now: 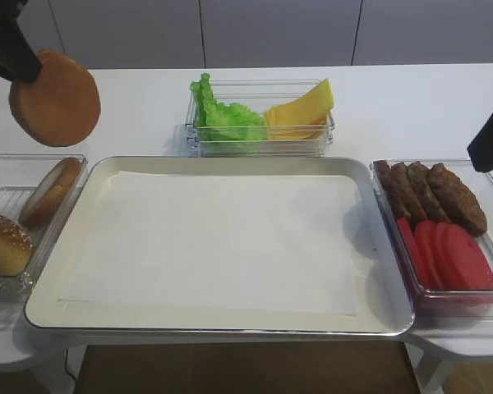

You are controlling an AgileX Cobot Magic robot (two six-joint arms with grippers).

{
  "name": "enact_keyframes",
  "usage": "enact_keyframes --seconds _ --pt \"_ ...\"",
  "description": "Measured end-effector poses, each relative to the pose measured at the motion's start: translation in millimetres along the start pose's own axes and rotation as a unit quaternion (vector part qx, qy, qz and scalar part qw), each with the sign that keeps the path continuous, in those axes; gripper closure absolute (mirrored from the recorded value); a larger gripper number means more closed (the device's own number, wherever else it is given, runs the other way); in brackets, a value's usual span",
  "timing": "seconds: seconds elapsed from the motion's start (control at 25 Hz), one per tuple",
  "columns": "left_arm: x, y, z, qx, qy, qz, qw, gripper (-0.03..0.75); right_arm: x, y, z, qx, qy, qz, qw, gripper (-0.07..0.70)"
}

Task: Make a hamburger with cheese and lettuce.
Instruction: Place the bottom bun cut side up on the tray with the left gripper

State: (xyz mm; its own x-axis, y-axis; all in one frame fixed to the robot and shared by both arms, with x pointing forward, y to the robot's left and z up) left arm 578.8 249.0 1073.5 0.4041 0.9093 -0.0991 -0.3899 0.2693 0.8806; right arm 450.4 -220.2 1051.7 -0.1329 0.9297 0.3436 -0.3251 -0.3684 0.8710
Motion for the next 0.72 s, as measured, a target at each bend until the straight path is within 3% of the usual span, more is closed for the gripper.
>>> enact_keyframes --seconds 0.36,0.72 --pt "-40.8 -9.6 2.8 0.03 -0.111 0.023 0.9931 0.572 -5.6 0.0 -0.1 0.0 -0.006 -0.016 0.9998 -0.064" --pt "-89.5 -16.4 3.7 0.043 -0.231 0.044 0.971 0.572 -7.5 0.1 -0.2 0.0 -0.004 -0.022 0.9997 -0.064"
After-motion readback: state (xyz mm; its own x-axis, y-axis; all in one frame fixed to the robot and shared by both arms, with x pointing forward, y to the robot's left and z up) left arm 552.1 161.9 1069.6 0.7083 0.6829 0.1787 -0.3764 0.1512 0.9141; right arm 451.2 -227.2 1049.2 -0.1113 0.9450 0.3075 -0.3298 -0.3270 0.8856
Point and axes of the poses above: a point on each arm's last joint axis where the gripper is mounted, y pointing back along that axis away from the gripper, x along the wrist's bending axis when the last joint is at zero, z = x × y, the point moved 8 cm from there along -y, pointing out along that axis toward the gripper, and after that the axes turned 8 degrees about -y, right-handed, at the moved point
